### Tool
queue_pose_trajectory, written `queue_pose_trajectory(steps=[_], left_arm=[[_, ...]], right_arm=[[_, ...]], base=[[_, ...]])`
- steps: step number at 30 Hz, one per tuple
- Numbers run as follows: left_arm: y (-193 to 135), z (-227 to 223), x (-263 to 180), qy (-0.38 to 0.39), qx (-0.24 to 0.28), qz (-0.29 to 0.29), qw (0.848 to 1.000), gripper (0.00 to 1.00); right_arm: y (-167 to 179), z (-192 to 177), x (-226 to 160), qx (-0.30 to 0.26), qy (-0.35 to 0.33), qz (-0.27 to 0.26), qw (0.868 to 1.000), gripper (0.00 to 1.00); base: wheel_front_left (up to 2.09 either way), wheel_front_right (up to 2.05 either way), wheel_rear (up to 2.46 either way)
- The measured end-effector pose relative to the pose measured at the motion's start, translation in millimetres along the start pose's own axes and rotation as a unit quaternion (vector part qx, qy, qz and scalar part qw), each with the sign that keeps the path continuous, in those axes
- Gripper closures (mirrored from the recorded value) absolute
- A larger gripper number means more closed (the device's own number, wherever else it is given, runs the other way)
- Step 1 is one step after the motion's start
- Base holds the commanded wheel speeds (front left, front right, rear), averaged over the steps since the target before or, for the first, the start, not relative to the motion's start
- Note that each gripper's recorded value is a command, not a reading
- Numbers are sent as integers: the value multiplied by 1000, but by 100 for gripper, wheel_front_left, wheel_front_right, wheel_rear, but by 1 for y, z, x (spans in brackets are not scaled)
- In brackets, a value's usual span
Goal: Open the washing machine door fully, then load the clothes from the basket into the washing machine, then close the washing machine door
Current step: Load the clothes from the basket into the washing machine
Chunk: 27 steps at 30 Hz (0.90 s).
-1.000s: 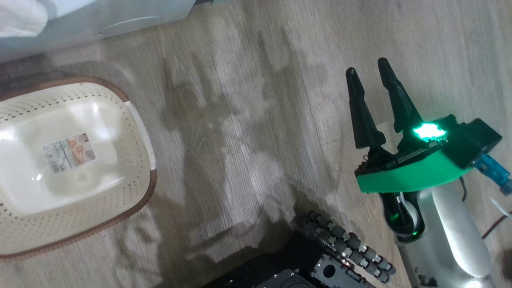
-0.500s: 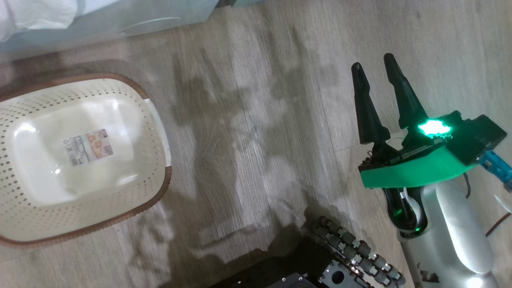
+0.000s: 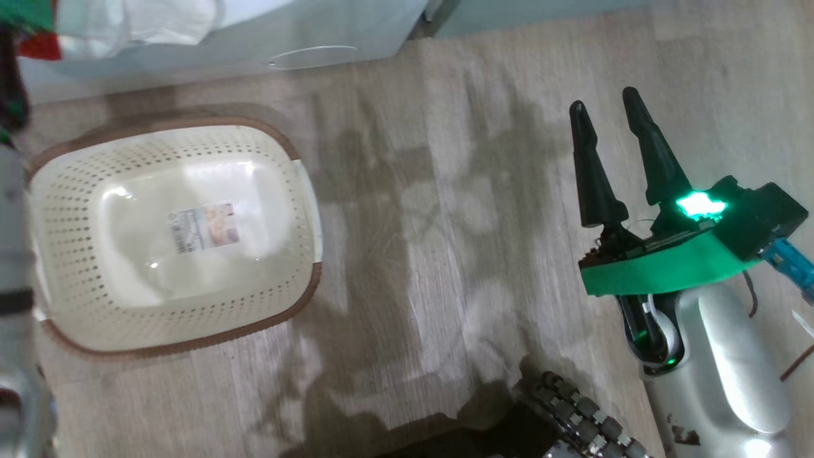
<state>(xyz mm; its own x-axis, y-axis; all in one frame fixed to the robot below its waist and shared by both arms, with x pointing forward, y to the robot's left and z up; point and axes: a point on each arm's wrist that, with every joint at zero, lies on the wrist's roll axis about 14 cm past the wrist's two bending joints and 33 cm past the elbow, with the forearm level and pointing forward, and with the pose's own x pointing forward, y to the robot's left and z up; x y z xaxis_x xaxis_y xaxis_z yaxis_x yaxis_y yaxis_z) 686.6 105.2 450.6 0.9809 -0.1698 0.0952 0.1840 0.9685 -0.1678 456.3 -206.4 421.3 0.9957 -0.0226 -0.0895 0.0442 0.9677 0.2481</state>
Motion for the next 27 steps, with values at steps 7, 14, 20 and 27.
queue_pose_trajectory(steps=[7, 14, 20, 27], left_arm=[[3, 23, -49, -29, 14, 4, 999, 0], [3, 31, -105, -31, 27, 18, 999, 0], [8, 29, -147, -10, 33, 36, 999, 0], [7, 27, -186, 18, 30, 52, 998, 0]], right_arm=[[14, 2, 6, -2, -6, 21, 1000, 0], [26, 13, 11, -8, -21, 38, 999, 0], [31, 18, 11, -13, -25, 44, 999, 0], [36, 24, 10, -16, -32, 50, 998, 0]], base=[[0, 0, 0], [0, 0, 0], [0, 0, 0], [0, 0, 0]])
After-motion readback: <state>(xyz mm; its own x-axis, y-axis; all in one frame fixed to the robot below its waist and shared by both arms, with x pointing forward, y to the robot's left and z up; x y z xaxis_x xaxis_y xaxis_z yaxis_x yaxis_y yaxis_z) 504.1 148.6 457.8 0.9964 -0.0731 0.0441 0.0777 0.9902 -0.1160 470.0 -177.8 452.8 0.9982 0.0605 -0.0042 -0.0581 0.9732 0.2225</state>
